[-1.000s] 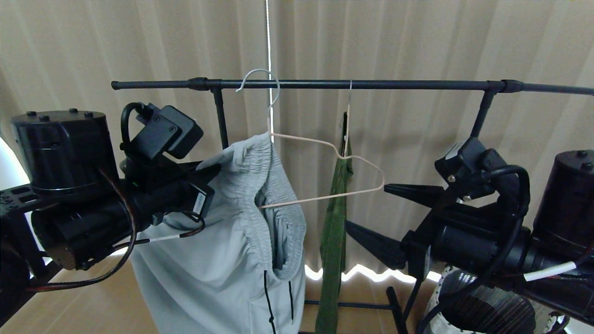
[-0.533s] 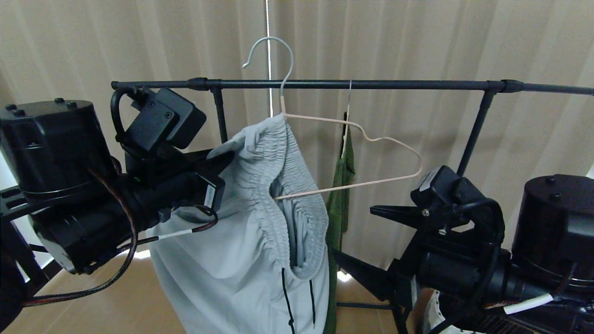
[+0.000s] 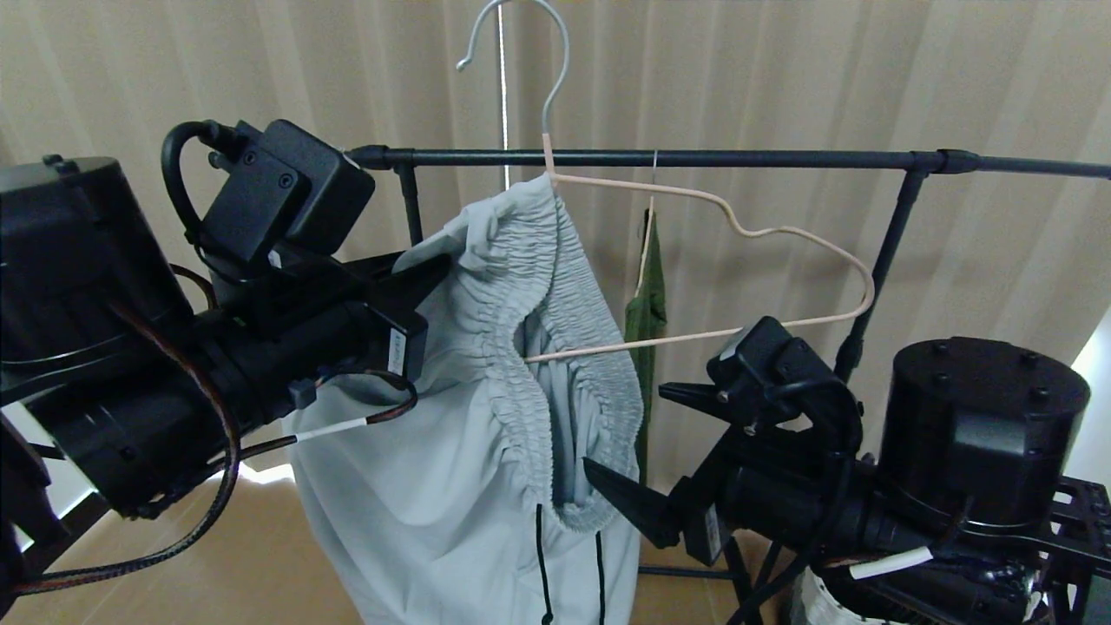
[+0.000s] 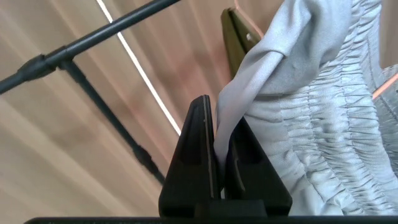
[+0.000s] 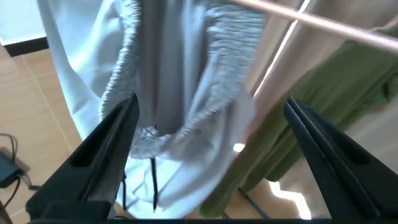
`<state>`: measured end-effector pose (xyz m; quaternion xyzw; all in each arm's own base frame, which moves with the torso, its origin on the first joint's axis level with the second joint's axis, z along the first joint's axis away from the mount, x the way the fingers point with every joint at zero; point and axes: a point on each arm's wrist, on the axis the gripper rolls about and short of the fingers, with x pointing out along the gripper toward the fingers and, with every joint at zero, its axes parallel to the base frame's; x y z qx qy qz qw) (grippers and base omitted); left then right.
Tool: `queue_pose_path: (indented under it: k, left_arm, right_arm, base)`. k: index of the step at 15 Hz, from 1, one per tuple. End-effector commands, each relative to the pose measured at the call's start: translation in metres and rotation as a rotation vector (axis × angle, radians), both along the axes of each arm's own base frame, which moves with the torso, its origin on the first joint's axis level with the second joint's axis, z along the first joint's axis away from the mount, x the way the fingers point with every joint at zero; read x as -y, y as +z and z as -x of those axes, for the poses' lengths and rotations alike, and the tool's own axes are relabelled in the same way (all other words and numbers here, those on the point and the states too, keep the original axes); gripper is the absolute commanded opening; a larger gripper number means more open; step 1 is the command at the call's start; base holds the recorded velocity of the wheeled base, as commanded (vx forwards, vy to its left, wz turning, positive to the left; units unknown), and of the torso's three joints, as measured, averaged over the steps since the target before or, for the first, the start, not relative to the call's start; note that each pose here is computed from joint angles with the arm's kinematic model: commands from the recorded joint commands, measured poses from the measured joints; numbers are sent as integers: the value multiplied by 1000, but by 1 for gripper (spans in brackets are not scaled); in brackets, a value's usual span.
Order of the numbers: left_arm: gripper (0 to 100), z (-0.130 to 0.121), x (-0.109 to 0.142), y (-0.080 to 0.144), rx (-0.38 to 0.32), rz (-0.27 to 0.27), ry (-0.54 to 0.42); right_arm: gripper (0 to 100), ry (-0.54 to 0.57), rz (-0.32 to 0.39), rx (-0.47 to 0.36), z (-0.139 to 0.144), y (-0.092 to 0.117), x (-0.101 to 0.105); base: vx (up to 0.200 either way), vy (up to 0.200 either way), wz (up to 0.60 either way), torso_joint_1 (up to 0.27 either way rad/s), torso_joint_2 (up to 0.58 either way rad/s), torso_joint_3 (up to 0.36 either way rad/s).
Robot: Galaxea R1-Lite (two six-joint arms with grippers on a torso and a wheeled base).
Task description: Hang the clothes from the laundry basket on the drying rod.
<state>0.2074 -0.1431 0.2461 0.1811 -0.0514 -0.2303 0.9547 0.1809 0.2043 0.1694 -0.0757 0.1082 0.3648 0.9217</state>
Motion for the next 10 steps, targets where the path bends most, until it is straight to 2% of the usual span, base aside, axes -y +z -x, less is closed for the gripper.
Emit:
queue_pose_path:
  k: [1, 5, 7, 8, 10]
  left_arm:
    - [0, 0, 0, 0, 0, 0, -2]
    - [0, 1, 0, 3, 22, 16, -2]
    - [0, 2, -1, 6, 42, 30, -2]
    - [0, 2, -1, 7, 45, 32, -2]
    - [0, 2, -1, 7, 47, 33, -2]
  right_arm:
    - [100, 0, 12, -16, -3, -6, -4]
    - [100, -10, 19, -33, -4, -10, -2]
    - [100, -37, 18, -70, -7, -17, 0]
    - [0, -54, 12, -77, -9, -18, 1]
    - [0, -84, 12, -69, -10, -16, 5]
  base:
    - [0, 0, 0, 0, 0, 0]
    - [0, 0, 0, 0, 0, 0]
    - [0, 0, 0, 0, 0, 0]
    - [0, 0, 0, 0, 0, 0]
    - [0, 0, 0, 0, 0, 0]
